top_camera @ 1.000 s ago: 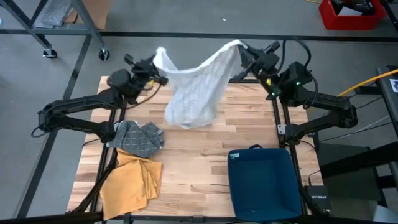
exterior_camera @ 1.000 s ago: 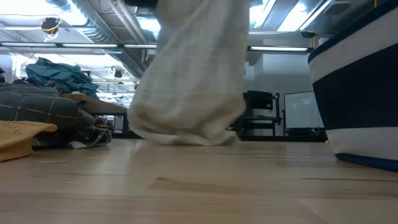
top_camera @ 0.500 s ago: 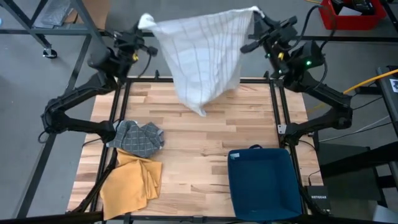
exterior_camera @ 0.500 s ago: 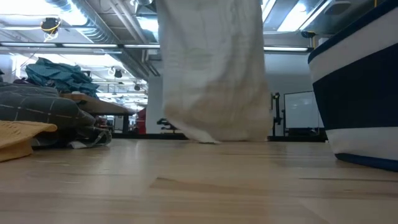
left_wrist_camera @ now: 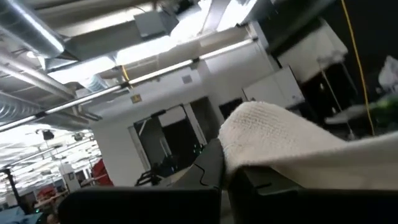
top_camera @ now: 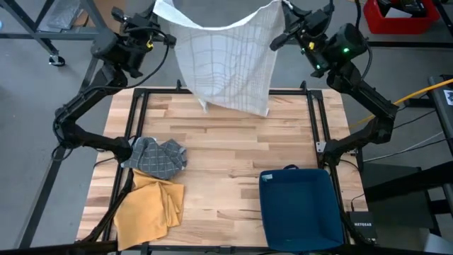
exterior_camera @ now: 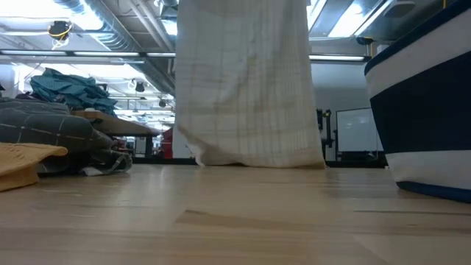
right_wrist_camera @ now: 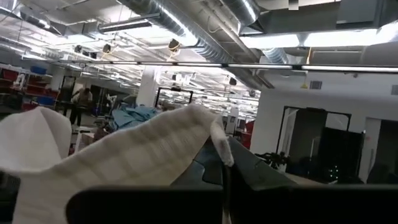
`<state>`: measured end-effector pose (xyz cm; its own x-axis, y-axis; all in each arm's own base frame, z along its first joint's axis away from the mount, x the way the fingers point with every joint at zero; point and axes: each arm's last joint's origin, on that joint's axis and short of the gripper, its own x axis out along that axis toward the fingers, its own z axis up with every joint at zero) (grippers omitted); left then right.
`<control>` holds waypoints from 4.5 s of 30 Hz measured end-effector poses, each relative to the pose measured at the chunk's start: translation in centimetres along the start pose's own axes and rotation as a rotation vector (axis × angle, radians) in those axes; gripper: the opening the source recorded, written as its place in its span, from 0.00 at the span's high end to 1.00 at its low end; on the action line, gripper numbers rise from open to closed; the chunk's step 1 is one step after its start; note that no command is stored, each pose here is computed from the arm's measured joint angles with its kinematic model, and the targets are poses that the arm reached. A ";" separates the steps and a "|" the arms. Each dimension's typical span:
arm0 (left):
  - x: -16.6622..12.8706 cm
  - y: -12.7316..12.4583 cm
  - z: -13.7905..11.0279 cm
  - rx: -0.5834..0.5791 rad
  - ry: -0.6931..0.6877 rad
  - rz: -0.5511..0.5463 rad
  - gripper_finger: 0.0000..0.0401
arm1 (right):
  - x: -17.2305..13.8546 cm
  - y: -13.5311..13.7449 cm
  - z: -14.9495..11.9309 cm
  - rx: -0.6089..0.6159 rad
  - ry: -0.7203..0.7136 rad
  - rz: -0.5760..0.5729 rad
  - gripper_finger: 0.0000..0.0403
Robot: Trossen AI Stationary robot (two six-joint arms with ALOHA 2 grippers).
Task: Fold towel
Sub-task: Fold the white towel
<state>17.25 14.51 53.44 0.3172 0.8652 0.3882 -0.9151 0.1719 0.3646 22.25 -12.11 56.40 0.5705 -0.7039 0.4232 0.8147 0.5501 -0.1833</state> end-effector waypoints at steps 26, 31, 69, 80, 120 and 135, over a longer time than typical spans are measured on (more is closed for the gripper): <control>-1.5 2.3 2.9 0.140 0.076 -0.194 1.00 | -0.8 -3.0 3.3 -0.124 0.007 -0.147 1.00; -0.3 1.9 2.7 0.186 0.050 -0.143 1.00 | -0.5 -2.8 3.1 -0.131 0.012 -0.141 1.00; -7.4 4.3 4.1 0.005 0.155 -0.344 1.00 | -4.5 -2.1 1.0 0.009 0.409 0.117 1.00; -10.2 3.0 1.8 -0.036 0.429 -0.557 1.00 | -8.0 0.4 1.5 0.126 0.549 0.292 1.00; -14.6 -2.8 -0.4 0.092 0.819 -0.544 1.00 | -11.9 6.3 -1.0 0.029 0.898 0.278 1.00; -13.3 -4.9 -3.7 0.262 0.817 -0.243 1.00 | -9.5 6.0 -6.5 -0.213 1.039 0.095 1.00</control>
<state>16.62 3.91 43.36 0.1270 0.9017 -0.4133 -0.7280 0.3678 0.5786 22.34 -5.05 45.48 0.3590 -0.7559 -0.5474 0.7063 0.6034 -0.3701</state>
